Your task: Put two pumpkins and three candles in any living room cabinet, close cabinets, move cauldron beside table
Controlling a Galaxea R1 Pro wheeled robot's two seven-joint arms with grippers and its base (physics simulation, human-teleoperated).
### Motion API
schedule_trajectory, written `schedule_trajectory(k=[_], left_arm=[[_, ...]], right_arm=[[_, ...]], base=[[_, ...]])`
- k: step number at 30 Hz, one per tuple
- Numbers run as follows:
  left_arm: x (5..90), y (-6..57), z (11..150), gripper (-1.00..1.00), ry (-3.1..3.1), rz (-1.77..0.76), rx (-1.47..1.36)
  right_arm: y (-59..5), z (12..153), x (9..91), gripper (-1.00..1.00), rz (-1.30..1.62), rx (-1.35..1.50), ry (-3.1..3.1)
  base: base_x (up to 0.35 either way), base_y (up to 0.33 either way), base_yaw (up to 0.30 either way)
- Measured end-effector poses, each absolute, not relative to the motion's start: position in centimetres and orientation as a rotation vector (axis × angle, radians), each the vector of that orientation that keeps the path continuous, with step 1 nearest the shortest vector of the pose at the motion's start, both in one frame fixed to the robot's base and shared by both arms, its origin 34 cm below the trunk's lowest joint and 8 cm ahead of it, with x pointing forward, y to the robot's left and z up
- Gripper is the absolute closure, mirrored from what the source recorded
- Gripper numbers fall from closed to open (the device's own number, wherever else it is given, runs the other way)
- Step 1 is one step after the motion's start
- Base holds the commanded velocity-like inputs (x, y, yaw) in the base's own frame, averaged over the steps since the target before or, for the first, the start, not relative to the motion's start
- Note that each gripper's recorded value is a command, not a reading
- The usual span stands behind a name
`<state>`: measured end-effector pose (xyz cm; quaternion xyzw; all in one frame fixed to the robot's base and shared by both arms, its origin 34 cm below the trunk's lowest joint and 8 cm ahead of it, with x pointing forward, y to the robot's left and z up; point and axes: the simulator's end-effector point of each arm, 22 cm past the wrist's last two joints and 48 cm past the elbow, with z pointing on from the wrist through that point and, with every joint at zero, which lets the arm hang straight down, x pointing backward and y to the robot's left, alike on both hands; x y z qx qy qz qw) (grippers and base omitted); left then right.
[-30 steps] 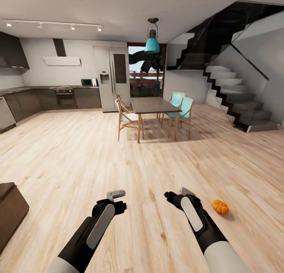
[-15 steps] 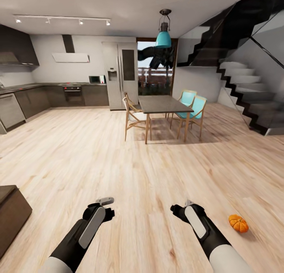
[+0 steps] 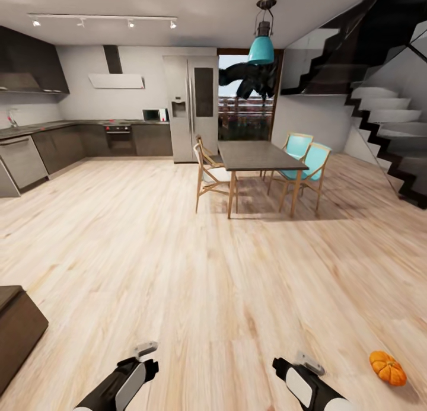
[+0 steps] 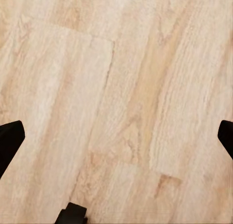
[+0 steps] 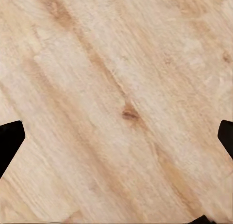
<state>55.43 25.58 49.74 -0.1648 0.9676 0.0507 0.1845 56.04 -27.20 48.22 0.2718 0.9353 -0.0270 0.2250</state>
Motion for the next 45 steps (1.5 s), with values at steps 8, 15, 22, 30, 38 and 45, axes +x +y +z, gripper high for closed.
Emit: schedule_trajectory(k=[8,15,22,30,38,45], left_arm=[[55.7,25.4,49.1,-1.00,2.675,0.131,-0.481],[53.6,25.6,47.4,-1.00,2.710,0.166,-0.468],[52.8,25.3,46.7,-1.00,2.730,0.173,-0.458],[52.0,25.4,46.0,-1.00,2.750,0.184,-0.456],[52.6,25.7,46.2,-1.00,2.715,0.185,-0.471],[52.7,25.8,46.2,-1.00,2.711,0.188,-0.470]], right_arm=[[-26.2,46.9,55.0,-1.00,-0.012,0.714,2.604],[-27.0,46.7,54.9,-1.00,-0.044,0.716,2.573],[-28.6,45.0,51.7,-1.00,-0.126,0.740,2.598],[-28.8,44.5,51.2,-1.00,-0.140,0.747,2.600],[-28.9,44.4,51.2,-1.00,-0.142,0.750,2.600],[-28.8,44.5,51.4,-1.00,-0.141,0.745,2.597]], base=[[0.344,0.000,0.104],[0.344,0.000,0.104],[0.344,0.000,0.053],[0.344,0.000,-0.004],[0.344,0.000,-0.212],[0.344,0.000,-0.288]])
